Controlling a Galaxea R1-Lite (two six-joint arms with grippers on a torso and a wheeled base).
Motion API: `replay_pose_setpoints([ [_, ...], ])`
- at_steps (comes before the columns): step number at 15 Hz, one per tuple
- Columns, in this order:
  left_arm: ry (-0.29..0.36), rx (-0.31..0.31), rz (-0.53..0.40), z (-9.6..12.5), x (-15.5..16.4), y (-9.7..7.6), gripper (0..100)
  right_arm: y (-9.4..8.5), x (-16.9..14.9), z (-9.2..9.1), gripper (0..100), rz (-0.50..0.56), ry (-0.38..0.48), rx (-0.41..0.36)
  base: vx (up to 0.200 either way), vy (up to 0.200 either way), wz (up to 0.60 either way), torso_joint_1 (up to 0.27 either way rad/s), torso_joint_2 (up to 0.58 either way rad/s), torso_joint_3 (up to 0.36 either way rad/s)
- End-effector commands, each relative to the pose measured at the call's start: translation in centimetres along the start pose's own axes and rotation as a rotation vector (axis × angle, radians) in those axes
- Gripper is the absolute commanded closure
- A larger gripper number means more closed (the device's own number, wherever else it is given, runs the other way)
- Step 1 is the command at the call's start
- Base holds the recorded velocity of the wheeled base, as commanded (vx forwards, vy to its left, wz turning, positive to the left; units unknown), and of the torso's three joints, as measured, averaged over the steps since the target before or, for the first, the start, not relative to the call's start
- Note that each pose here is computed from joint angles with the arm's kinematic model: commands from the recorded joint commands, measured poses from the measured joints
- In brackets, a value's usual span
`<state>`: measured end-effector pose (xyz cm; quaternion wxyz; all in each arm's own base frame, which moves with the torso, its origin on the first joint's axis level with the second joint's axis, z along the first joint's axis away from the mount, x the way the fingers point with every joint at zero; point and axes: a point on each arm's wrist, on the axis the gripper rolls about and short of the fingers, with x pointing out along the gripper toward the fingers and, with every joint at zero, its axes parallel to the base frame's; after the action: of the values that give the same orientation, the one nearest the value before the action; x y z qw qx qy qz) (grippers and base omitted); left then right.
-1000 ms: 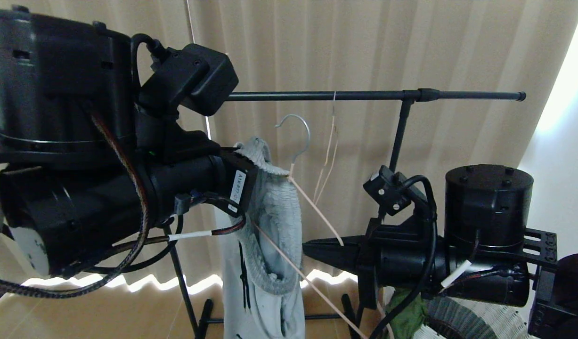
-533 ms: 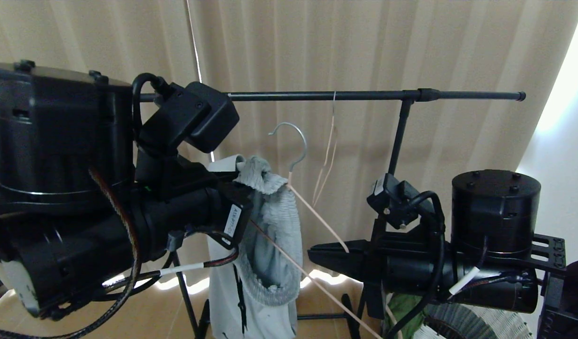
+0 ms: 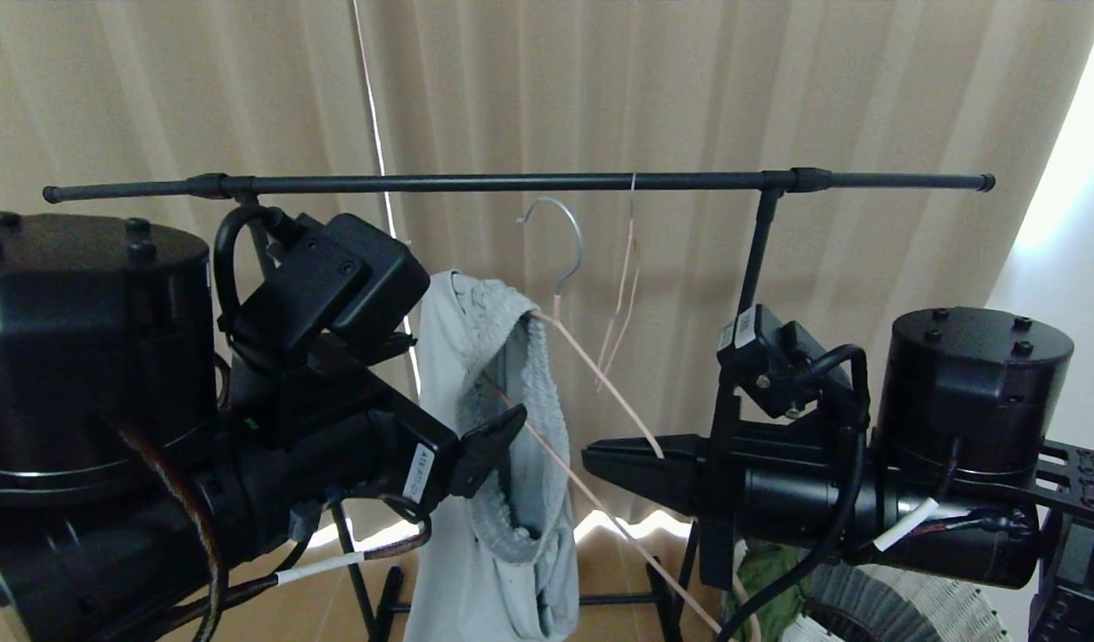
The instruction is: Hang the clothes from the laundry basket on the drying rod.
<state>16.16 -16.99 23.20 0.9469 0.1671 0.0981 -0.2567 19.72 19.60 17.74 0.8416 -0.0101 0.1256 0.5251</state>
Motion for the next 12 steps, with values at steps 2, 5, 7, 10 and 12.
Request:
replay_pose_setpoints([
  [2,0.015,0.024,0.022,-1.3,-1.1,0.7,0,0.1,-0.3,0.1,100,0.002,-0.006,-0.003,0.0,0.0,0.0,0.0,0.0,0.0],
  [5,0.009,0.096,0.095,-2.6,-3.6,2.8,0,0.5,-1.4,0.7,100,0.003,-0.031,-0.012,0.0,0.0,0.0,0.0,0.0,0.0],
  [7,-0.007,0.107,0.122,-2.8,-4.6,3.7,0,0.7,-1.9,1.0,100,0.01,-0.045,-0.017,0.0,0.0,0.0,0.0,0.0,0.0],
  [10,-0.065,0.11,0.024,-3.2,-5.8,4.3,0,0.3,-2.5,1.3,100,0.065,-0.059,-0.019,0.0,0.0,0.0,0.0,0.0,0.0],
  [12,-0.099,0.155,-0.033,-3.0,-5.8,5.0,0,-0.4,-3.5,1.5,100,0.073,-0.072,-0.016,0.0,0.0,0.0,0.0,0.0,0.0],
])
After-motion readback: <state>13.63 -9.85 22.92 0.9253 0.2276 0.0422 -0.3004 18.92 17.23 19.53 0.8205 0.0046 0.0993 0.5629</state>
